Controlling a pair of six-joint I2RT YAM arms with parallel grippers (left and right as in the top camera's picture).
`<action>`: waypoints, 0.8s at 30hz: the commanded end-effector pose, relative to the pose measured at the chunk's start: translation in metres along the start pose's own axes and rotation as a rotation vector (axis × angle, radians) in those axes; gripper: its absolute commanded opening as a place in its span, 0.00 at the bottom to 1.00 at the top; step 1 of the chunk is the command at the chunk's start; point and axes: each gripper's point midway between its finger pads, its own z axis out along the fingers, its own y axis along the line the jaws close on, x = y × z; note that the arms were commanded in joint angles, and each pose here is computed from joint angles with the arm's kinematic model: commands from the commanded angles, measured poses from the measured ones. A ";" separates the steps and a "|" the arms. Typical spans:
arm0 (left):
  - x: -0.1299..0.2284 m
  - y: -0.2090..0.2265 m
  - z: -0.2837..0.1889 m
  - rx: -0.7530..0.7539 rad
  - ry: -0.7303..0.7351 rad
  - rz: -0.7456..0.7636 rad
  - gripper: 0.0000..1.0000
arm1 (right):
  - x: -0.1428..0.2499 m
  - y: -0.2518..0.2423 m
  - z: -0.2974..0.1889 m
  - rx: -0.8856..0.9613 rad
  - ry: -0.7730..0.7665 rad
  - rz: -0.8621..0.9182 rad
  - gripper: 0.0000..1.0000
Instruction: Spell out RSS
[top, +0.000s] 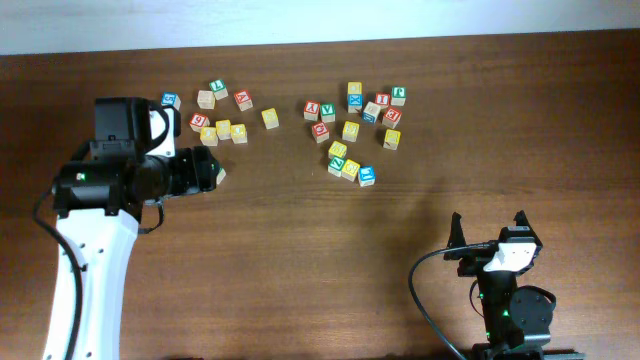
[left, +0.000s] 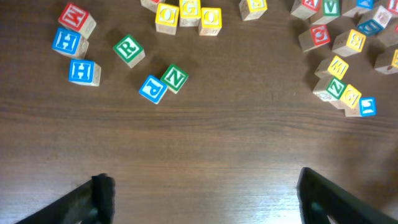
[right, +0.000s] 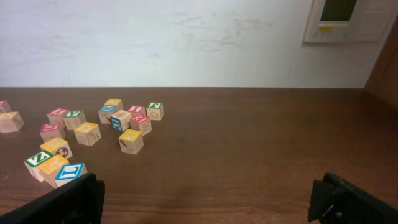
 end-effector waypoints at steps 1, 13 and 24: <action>-0.008 -0.003 -0.002 0.017 -0.026 0.003 0.79 | 0.003 0.002 0.000 -0.011 0.006 0.001 0.98; -0.036 -0.005 0.016 0.025 -0.093 0.012 0.77 | 0.003 0.002 0.000 -0.011 0.006 0.001 0.98; -0.053 -0.007 0.037 0.041 -0.125 0.084 0.73 | 0.003 0.002 0.000 -0.011 0.006 0.001 0.98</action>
